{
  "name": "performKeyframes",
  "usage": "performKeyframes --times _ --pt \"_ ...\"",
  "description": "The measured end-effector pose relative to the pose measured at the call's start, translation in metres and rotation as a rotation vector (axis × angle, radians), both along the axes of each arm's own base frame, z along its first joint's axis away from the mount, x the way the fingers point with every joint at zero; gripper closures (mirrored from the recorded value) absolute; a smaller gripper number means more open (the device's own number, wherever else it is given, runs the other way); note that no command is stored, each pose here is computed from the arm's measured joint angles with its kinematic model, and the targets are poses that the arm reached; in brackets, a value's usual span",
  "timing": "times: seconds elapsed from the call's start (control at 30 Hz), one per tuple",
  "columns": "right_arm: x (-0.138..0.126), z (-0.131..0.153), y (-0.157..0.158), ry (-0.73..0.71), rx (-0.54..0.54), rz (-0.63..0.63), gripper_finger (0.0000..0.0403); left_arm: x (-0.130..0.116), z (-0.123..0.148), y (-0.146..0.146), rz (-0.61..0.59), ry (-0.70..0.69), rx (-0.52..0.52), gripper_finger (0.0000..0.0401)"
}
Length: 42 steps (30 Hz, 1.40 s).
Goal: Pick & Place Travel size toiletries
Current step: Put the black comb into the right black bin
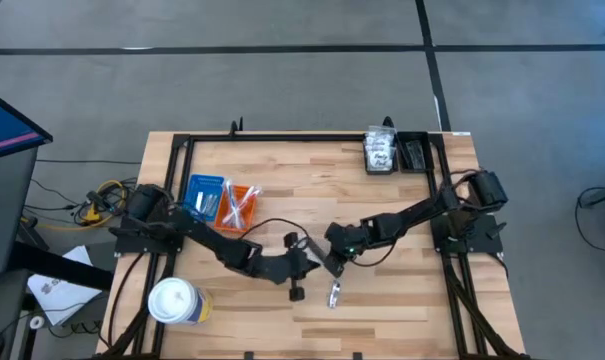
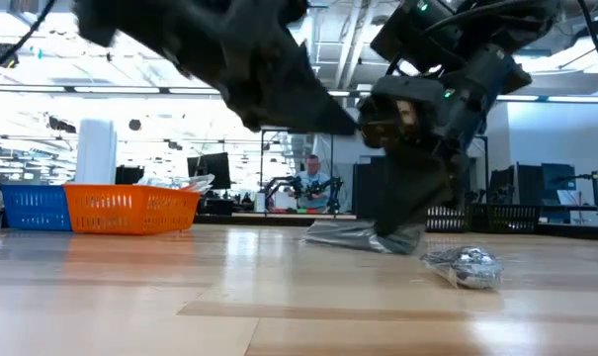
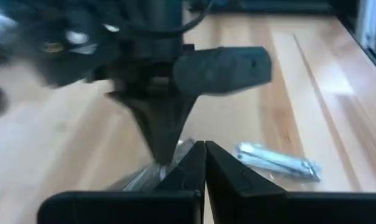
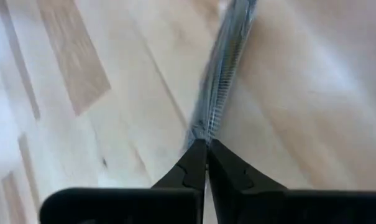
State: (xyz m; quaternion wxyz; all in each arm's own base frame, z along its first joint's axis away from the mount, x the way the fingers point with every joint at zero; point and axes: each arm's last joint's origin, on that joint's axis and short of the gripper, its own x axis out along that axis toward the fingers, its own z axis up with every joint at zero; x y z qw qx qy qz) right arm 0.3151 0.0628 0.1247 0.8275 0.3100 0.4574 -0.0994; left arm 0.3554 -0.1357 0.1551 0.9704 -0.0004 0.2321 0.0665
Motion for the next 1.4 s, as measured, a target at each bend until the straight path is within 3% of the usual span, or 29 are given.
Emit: performKeyframes --times 0.13,0.37,0.47,0.63,0.8,0.9,1.03,1.23,1.4 --pt "-0.009 0.019 -0.008 0.017 -0.029 -0.006 0.0401 -0.019 0.016 -0.012 0.08 -0.078 0.052 0.0401" --pt "-0.038 0.097 -0.026 0.005 -0.169 -0.121 0.0402 -0.033 0.021 -0.019 0.084 -0.136 0.054 0.0401" --pt "-0.062 0.131 -0.037 0.007 -0.237 -0.23 0.0402 -0.031 0.019 -0.02 0.077 -0.142 0.046 0.0401" --pt "-0.113 0.162 -0.063 0.116 -0.386 -0.481 0.0402 -0.031 0.019 -0.021 0.051 -0.146 0.03 0.0401" --pt "-0.157 0.166 -0.093 0.335 -0.484 -0.732 0.0403 -0.031 0.02 -0.021 0.051 -0.157 0.024 0.0401" --pt "-0.165 0.166 -0.112 0.396 -0.5 -0.822 0.0403 -0.03 0.021 -0.021 0.052 -0.162 0.021 0.0401" --pt "-0.161 0.158 -0.143 0.427 -0.51 -0.859 0.0403 -0.03 0.021 -0.022 0.05 -0.167 0.02 0.0401" --pt "-0.167 0.13 -0.198 0.672 -0.469 -0.932 0.0403 -0.031 0.021 -0.024 0.026 -0.163 0.025 0.0401" --pt "-0.167 0.114 -0.236 0.67 -0.434 -0.955 0.0403 -0.031 0.021 -0.025 0.016 -0.159 0.039 0.0401"
